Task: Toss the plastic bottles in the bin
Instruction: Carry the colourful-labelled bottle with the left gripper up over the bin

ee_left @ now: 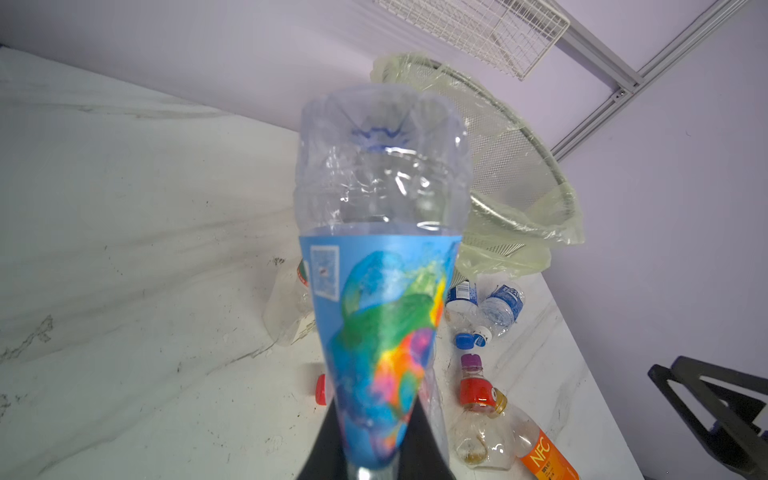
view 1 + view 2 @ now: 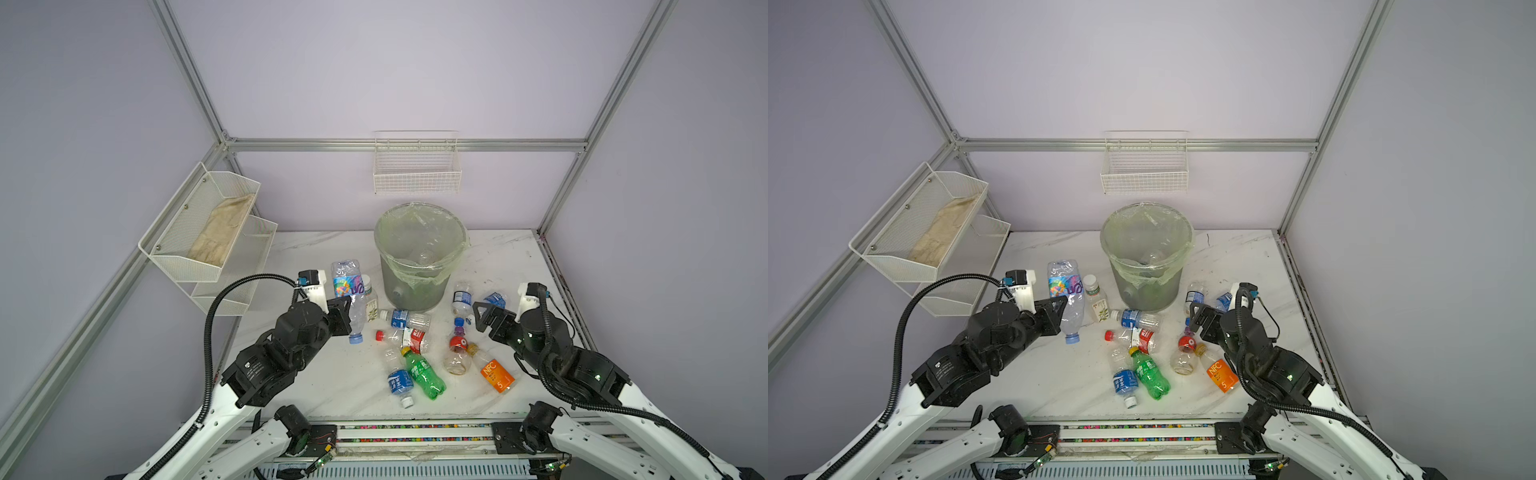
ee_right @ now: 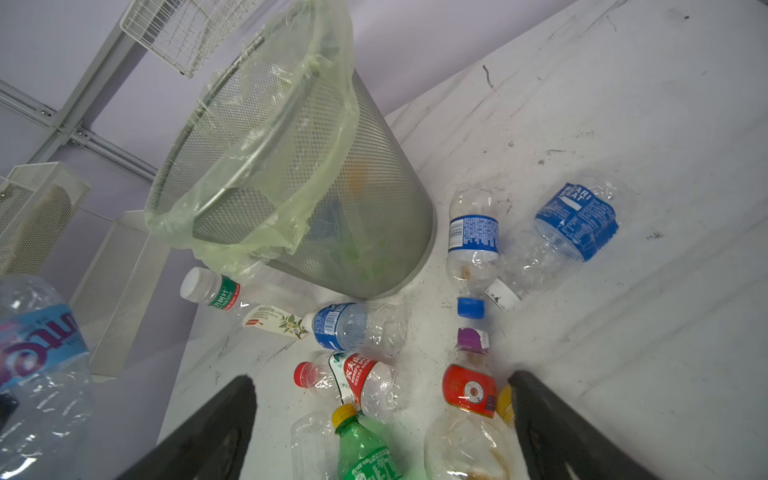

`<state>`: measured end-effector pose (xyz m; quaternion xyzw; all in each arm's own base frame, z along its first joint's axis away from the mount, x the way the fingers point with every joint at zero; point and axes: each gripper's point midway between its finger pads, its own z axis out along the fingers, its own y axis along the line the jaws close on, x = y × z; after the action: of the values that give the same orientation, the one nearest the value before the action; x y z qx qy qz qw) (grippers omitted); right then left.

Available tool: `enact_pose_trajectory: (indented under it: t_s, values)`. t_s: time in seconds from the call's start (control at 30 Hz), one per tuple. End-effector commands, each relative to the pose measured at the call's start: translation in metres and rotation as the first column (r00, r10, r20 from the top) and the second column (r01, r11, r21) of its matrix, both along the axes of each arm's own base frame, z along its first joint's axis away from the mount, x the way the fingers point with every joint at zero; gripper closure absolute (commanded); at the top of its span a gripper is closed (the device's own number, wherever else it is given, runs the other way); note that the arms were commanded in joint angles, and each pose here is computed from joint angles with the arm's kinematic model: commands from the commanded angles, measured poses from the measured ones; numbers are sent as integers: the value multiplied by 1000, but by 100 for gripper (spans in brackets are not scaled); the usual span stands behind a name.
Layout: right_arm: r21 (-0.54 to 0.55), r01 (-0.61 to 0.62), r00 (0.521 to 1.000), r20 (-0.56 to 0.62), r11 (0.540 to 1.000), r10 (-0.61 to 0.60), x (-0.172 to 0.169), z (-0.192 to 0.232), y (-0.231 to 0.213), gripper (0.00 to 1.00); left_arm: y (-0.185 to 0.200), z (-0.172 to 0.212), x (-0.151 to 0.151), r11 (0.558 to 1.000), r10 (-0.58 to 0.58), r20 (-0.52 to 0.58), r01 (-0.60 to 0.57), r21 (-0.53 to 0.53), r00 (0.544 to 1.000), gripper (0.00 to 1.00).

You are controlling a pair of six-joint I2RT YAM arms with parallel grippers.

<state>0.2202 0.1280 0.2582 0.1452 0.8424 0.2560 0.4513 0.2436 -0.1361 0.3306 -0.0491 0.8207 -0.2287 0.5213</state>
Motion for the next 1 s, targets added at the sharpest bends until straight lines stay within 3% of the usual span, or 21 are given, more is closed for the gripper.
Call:
enact_pose_trajectory:
  t_s: [0.0, 0.27, 0.57, 0.97]
  values:
    - [6, -4, 998, -61, 1000, 5, -7, -23, -1, 3, -4, 81, 6, 999, -17, 182, 24, -35, 983, 86]
    - [5, -30, 992, -125, 1000, 31, -9, -57, 8, 3, -23, 156, 18, 997, -71, 329, 79, -11, 942, 86]
    - [-1, -39, 988, -152, 999, 38, -10, -68, 10, 3, -39, 216, 24, 991, -99, 476, 131, -36, 874, 85]
    - [25, -32, 987, -154, 999, 36, -16, -70, 6, 3, -76, 255, 46, 978, -152, 596, 205, -22, 789, 83]
